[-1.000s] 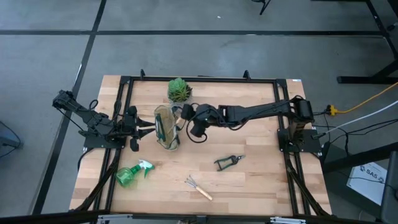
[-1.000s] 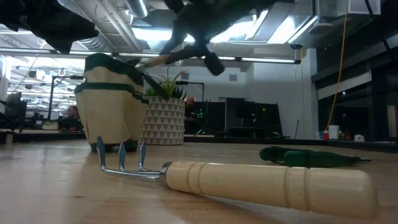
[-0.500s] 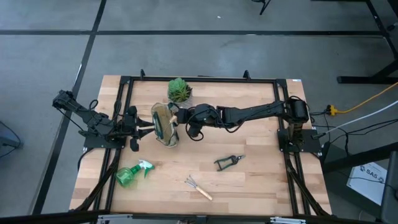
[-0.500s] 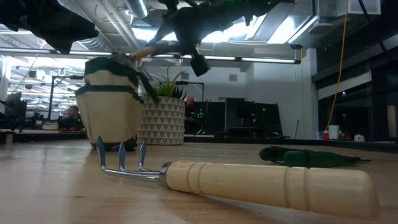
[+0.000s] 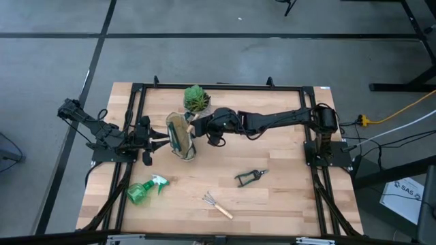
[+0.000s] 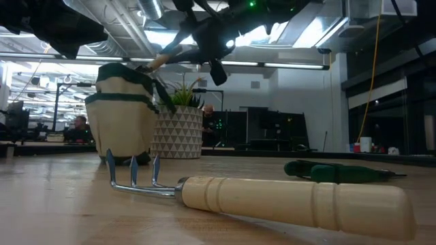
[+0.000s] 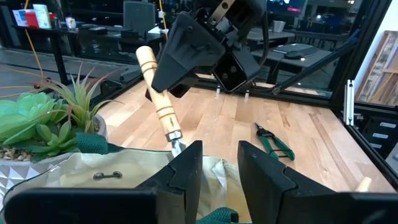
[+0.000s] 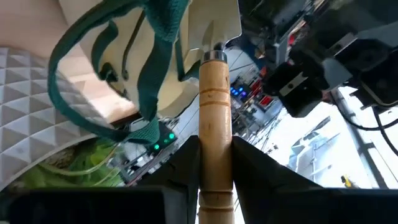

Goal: Pick & Place Garden tools in Gardening bag
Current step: Put the trowel into the gardening bag, then put the shear scissors into the gardening bag

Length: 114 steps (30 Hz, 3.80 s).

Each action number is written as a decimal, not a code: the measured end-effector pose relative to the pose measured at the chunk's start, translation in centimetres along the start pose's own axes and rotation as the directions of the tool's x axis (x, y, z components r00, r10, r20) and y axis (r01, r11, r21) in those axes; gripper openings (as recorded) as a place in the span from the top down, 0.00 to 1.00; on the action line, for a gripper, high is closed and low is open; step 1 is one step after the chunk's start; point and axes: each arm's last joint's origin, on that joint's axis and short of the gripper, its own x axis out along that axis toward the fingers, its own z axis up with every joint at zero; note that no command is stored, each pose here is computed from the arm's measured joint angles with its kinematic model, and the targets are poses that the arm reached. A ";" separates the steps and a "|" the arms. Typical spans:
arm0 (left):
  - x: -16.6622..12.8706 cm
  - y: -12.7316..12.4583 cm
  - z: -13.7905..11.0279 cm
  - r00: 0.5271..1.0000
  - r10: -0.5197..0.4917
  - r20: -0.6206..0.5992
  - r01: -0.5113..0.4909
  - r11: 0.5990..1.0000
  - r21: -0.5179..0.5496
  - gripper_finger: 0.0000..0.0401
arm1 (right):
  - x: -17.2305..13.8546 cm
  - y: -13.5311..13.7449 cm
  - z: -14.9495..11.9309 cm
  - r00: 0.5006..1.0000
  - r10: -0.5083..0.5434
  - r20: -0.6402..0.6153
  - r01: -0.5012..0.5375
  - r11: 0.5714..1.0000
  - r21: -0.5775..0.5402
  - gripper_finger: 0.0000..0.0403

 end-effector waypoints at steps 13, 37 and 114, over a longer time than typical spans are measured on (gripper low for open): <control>0.0 0.0 0.0 1.000 0.000 0.000 0.000 1.000 0.000 0.76 | 0.1 0.0 -0.3 0.996 -0.064 0.065 0.061 0.998 0.035 0.64; 0.0 0.0 0.0 1.000 0.000 -0.001 0.000 1.000 0.000 0.76 | 1.2 0.4 -0.5 0.980 -0.175 0.090 0.126 0.909 0.397 0.60; 0.0 0.0 0.0 1.000 0.000 0.000 0.000 1.000 0.000 0.76 | 0.9 -0.8 -3.7 0.890 -0.448 -0.086 0.395 0.661 0.638 0.35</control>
